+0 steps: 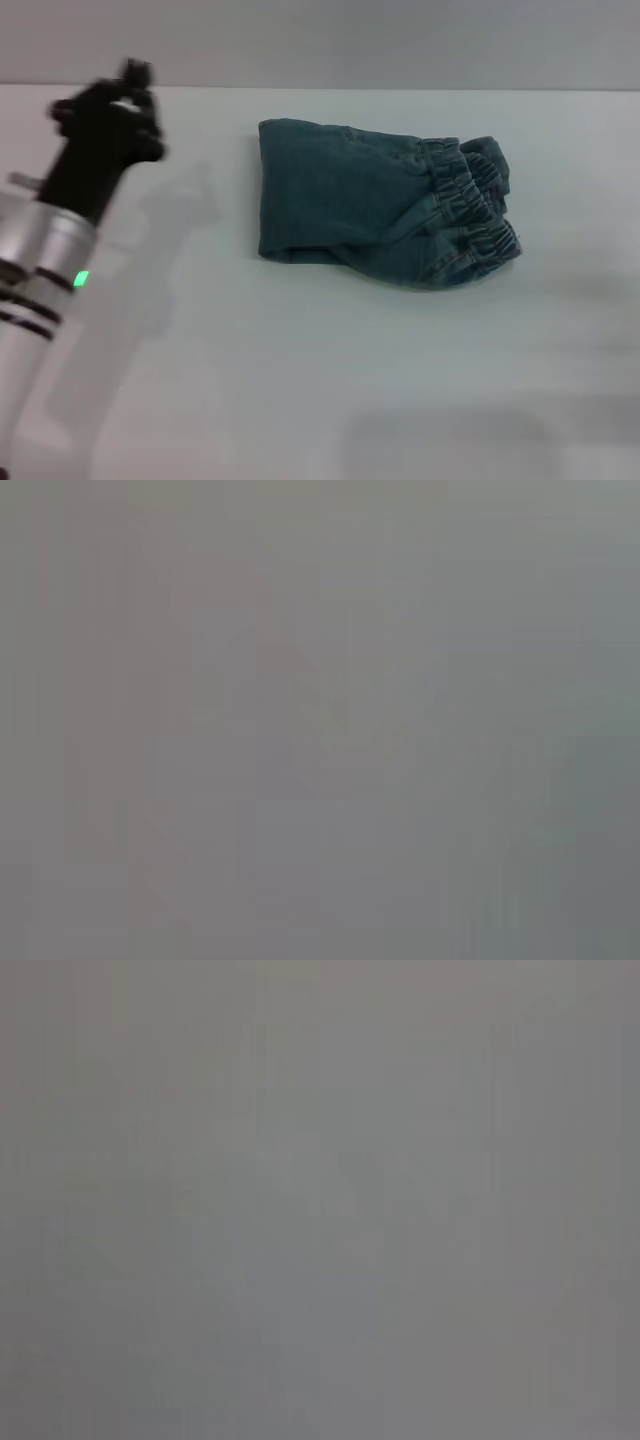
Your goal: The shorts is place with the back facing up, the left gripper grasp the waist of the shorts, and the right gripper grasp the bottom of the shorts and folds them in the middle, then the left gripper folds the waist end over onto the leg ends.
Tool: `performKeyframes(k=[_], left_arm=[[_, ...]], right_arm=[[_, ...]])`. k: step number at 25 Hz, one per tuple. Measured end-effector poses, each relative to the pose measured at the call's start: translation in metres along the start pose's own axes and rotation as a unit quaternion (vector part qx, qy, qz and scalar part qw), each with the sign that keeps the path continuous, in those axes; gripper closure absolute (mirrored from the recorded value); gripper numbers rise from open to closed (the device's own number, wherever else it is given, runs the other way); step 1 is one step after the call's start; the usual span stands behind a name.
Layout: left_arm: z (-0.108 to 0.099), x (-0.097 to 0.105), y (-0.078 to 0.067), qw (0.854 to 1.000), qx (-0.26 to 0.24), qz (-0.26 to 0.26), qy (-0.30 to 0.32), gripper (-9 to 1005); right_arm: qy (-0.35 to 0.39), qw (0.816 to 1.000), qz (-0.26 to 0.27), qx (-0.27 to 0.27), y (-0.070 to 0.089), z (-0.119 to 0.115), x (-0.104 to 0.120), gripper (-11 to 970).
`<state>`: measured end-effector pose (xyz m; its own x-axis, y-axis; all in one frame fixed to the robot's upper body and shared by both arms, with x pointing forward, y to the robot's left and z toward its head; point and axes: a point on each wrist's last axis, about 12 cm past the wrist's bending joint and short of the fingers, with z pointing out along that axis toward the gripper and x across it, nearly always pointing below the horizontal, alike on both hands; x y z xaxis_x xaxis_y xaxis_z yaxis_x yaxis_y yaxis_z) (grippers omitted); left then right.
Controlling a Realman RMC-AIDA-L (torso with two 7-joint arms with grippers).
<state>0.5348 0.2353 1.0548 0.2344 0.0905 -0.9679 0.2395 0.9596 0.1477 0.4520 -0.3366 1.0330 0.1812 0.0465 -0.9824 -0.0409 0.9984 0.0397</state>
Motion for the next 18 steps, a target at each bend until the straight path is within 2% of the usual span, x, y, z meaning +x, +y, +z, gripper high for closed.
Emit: performKeyframes(k=[1,2,6,9,18], left_arm=[[0.0,0.0,0.0,1.0,0.0,0.0,0.0,856],[-0.009,0.006,0.014,1.0,-0.026,0.007,0.01,854],[-0.02,0.015,0.022,0.999,-0.037,0.0,0.031,843],[-0.025,0.02,0.023,0.998,-0.036,0.003,0.044,736],[-0.034,0.024,0.022,0.998,-0.035,-0.017,0.052,448]], right_arm=[[-0.007,1.0,-0.003,0.004,-0.004,-0.006,0.0,934],[-0.013,1.0,-0.006,0.009,-0.007,-0.011,0.0,911],[-0.01,1.0,-0.015,0.02,-0.015,-0.028,0.002,821],[0.002,1.0,-0.017,0.025,-0.017,-0.039,0.007,753],[0.031,0.998,-0.019,0.043,-0.021,-0.056,0.015,373]])
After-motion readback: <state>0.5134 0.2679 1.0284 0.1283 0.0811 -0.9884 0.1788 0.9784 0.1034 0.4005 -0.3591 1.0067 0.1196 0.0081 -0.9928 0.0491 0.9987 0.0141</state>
